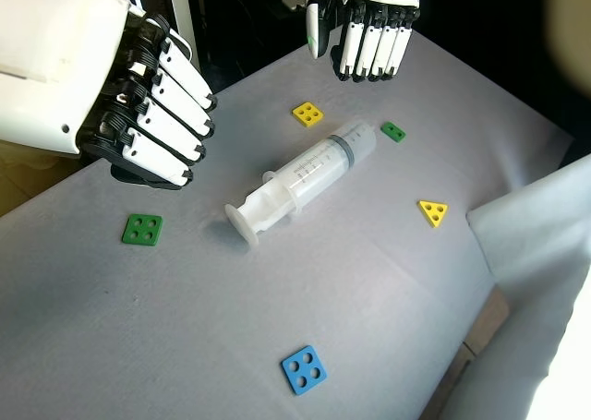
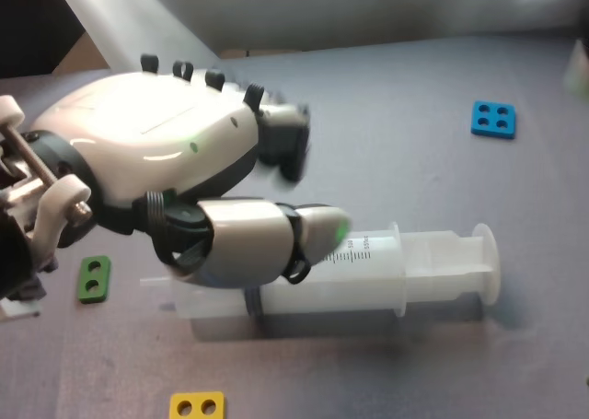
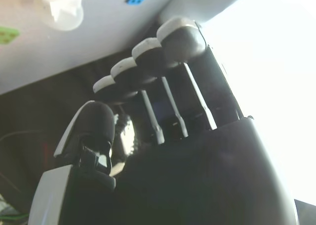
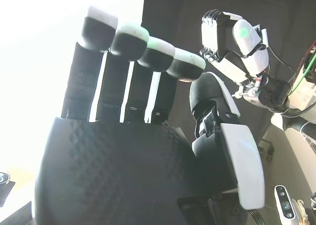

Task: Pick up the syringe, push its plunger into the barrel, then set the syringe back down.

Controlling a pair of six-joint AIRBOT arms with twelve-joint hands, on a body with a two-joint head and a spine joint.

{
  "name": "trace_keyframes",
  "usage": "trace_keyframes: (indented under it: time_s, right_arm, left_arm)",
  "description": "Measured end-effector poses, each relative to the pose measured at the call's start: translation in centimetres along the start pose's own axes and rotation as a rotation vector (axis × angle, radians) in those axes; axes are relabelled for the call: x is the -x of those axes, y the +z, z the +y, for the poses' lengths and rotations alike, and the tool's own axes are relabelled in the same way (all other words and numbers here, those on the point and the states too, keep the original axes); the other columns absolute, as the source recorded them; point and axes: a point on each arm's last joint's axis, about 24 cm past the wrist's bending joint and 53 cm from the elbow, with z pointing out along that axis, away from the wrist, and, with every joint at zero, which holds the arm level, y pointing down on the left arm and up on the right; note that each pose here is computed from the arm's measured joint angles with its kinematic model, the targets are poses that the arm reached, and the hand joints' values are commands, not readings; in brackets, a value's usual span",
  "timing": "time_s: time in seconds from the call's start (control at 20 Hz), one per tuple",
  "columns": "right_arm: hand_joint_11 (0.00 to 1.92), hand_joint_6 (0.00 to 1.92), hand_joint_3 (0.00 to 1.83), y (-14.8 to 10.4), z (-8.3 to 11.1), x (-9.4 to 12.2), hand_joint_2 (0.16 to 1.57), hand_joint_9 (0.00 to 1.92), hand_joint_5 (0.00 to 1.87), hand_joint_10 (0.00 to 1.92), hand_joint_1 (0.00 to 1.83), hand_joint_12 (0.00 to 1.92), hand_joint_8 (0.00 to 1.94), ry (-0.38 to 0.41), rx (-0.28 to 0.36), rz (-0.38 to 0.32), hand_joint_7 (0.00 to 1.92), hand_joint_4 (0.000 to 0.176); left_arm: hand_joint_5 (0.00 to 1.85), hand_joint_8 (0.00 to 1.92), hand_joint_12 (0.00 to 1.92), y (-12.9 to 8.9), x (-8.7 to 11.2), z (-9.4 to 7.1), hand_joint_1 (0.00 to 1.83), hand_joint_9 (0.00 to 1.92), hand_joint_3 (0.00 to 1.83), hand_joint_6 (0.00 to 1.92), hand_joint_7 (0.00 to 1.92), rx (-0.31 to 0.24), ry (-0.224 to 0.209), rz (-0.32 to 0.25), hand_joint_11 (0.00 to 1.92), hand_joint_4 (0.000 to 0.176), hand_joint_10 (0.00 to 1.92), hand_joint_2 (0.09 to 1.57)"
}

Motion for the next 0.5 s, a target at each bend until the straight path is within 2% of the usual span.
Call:
trace_keyframes:
  time_s: [0.3,0.5]
  right_arm:
    - [0.0,0.01,0.0,0.0,-0.03,0.0,1.24,0.1,0.17,0.0,0.0,0.39,0.0,-0.006,-0.002,0.0,0.14,0.0]
    - [0.0,0.0,0.0,0.0,-0.04,0.0,1.23,0.1,0.16,0.0,0.0,0.41,0.0,-0.006,-0.002,0.0,0.14,0.0]
  left_arm:
    - [0.3,0.0,0.53,0.02,0.03,0.13,0.0,0.23,0.0,0.0,0.28,0.004,-0.008,0.0,0.0,0.0,0.0,1.29]
    - [0.3,0.0,0.54,0.05,0.5,-0.37,0.0,0.24,0.0,0.0,0.28,-0.01,-0.012,-0.01,0.0,0.0,0.0,1.29]
